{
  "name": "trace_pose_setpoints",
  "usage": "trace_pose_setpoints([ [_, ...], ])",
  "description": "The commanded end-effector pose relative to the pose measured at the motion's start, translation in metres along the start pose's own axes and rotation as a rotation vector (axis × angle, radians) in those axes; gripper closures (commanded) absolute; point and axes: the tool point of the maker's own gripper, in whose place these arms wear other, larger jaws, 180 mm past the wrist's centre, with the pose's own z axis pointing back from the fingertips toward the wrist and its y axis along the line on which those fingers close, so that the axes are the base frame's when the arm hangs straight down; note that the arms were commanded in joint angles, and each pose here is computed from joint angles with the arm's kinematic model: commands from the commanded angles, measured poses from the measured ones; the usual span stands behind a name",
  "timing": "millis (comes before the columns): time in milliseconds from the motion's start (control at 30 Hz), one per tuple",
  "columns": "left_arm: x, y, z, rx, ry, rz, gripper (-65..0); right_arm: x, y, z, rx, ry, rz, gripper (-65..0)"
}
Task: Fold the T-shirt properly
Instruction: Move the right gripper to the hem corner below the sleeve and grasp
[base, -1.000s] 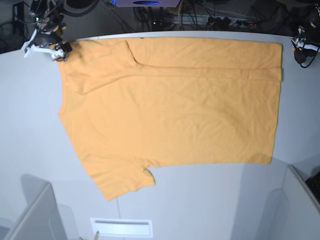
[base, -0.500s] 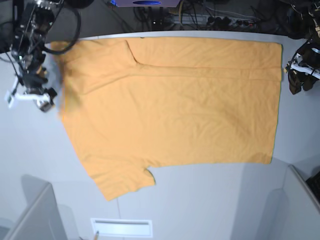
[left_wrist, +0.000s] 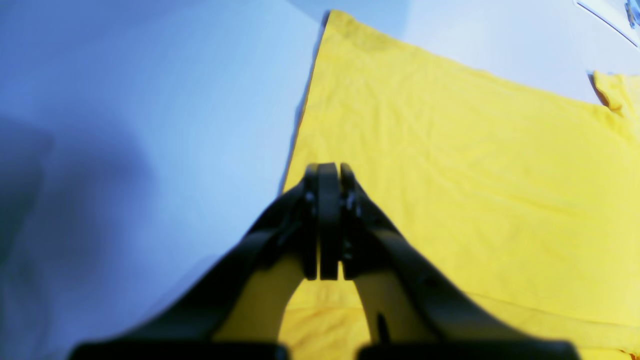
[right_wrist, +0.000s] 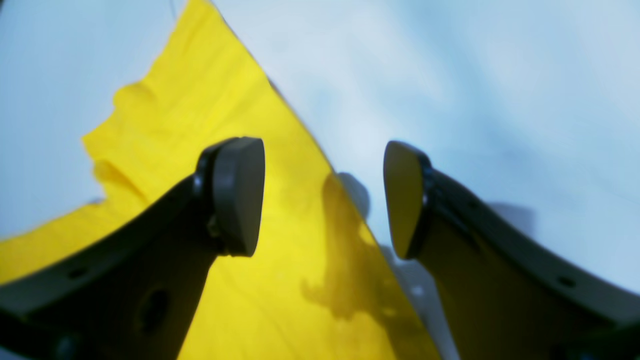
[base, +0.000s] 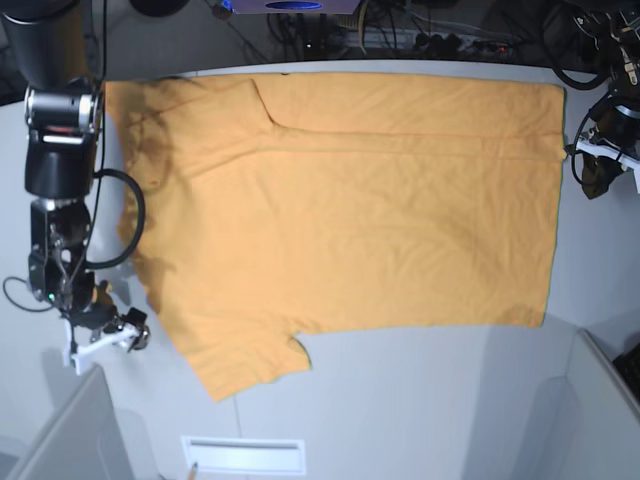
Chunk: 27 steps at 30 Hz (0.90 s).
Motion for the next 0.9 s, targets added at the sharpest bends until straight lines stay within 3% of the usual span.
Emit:
trace_pose_setpoints([
  [0, 0.009, -0.001, 0.005, -0.007, -0.028, -0.022, 0.0, 0.031, 0.015, 0.000, 0.040, -0.048, 0.032, -36.0],
  [133, 0.004, 0.001, 0.007, -0.002, -0.013, -0.022, 0.0, 0.046, 0.031, -0.025, 0.067, -0.075, 0.069, -37.5],
  [233, 0.004, 0.002, 0.007, 0.000, -0.011, -0.025, 0.0, 0.047, 0.038, -0.040, 0.052, -0.077, 0.073, -47.1],
  [300, 0.002, 0.003, 0.009, 0.002, -0.003, -0.027, 0.0, 0.040, 0.048, -0.049, 0.057, -0.074, 0.089, -49.5],
  [500, -0.003, 0.006, 0.012, 0.009, 0.015, -0.032, 0.0, 0.018, 0.068, -0.066, 0.057, -0.098, 0.155, -49.5],
  [667, -0.011, 0.009, 0.015, 0.019, 0.037, -0.031, 0.0, 0.010, 0.062, -0.068, 0.027, -0.100, 0.206, -49.5],
  [867, -0.003, 0.033, 0.031, 0.094, 0.000, -0.013, 0.0, 0.020, 0.039, -0.064, -0.053, -0.146, 0.234, -49.8],
])
